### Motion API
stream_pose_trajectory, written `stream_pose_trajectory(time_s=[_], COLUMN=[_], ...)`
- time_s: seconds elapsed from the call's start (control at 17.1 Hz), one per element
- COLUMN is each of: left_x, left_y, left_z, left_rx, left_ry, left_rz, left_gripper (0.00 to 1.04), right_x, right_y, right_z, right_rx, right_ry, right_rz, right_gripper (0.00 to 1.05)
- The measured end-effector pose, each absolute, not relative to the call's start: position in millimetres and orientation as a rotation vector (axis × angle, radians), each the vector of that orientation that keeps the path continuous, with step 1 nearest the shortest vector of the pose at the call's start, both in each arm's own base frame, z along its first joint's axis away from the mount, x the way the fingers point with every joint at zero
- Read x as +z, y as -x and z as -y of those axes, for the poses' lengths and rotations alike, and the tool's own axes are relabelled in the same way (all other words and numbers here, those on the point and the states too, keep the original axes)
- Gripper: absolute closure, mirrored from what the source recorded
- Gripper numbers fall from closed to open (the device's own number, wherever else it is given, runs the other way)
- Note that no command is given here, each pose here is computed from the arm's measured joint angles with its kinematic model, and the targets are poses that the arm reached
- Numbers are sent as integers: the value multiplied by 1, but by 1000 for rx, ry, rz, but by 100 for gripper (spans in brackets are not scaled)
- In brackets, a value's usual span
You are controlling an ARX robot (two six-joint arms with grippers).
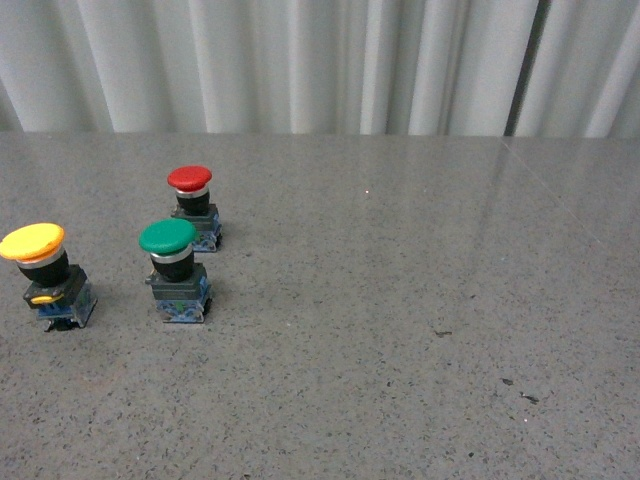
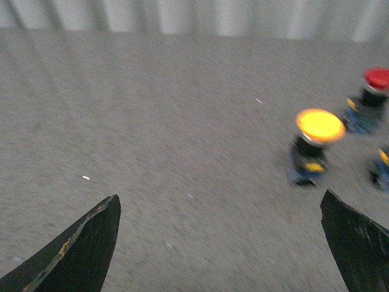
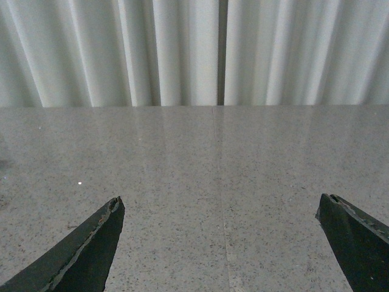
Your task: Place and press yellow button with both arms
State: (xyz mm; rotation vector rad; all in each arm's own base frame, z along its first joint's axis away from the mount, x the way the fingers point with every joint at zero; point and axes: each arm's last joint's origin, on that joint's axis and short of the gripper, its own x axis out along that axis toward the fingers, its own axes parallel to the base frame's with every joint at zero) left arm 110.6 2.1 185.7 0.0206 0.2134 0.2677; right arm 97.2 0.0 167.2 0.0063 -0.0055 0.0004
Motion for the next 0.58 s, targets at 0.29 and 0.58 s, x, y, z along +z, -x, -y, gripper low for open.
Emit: stream_pose_trajectory(time_s=[0.29,0.58], left_x=[259,252], left_y=[-190,-268], left_z=[-13,10], left_rx=[209,52], left_ry=[-34,-48], left_rz=[-111,-284], left_gripper=[7,7], right_x=[167,167], right_y=[-97,-97], right_z=[0,0], right_rx=[0,0], right_ry=[-6,-6], right_rz=[4,4], right_gripper=[7,7])
